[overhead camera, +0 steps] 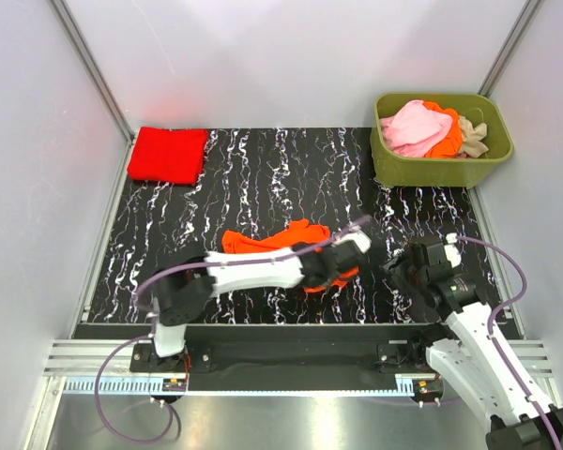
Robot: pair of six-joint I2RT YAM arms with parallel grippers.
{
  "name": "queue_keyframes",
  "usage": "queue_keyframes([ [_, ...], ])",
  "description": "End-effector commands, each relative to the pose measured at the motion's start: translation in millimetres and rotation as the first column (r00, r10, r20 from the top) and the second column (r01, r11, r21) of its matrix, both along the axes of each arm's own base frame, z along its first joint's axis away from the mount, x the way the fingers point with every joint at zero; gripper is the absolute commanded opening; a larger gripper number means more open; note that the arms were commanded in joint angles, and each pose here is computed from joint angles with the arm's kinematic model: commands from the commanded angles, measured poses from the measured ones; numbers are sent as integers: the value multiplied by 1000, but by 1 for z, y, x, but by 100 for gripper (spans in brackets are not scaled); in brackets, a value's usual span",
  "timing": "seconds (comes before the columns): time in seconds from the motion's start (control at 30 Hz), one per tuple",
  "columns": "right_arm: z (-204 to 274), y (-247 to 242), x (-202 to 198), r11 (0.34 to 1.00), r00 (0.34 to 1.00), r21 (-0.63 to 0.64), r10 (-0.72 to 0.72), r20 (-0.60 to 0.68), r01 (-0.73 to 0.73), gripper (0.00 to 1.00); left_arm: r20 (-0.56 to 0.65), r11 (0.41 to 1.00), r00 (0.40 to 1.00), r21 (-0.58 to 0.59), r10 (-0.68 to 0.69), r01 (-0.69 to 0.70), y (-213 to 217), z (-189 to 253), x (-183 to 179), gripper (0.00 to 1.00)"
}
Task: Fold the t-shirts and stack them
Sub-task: Flatten the tshirt out
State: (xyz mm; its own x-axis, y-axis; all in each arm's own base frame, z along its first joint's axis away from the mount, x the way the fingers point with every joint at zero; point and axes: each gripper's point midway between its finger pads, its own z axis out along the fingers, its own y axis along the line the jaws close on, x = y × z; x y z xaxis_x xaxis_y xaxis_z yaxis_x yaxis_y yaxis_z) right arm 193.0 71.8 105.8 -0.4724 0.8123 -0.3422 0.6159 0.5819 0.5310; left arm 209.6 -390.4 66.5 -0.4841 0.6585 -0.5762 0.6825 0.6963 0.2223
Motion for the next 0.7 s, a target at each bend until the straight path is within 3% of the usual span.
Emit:
queue_keyframes([
  [0.0,12,4,8,1000,999,6,17,29,-18,57,-26,957,995,-273,96,-99,16,85,12,0],
  [0.1,2,17,12,997,998,47,65,-4,-64,55,-35,881,977,-427,210,-205,77,151,26,0],
  [0.2,-7,37,16,985,992,120,125,-32,-120,54,-19,820,940,-483,340,-306,140,182,46,0],
  [0.3,-24,52,22,973,983,175,164,-82,-148,53,80,738,842,-532,533,-416,225,232,52,0],
  [0.4,-24,61,32,969,980,183,182,-76,-166,53,124,708,802,-560,585,-430,254,250,45,0],
  [0.67,-23,101,41,961,963,176,238,-129,-214,53,96,702,790,-531,606,-474,271,222,38,0],
])
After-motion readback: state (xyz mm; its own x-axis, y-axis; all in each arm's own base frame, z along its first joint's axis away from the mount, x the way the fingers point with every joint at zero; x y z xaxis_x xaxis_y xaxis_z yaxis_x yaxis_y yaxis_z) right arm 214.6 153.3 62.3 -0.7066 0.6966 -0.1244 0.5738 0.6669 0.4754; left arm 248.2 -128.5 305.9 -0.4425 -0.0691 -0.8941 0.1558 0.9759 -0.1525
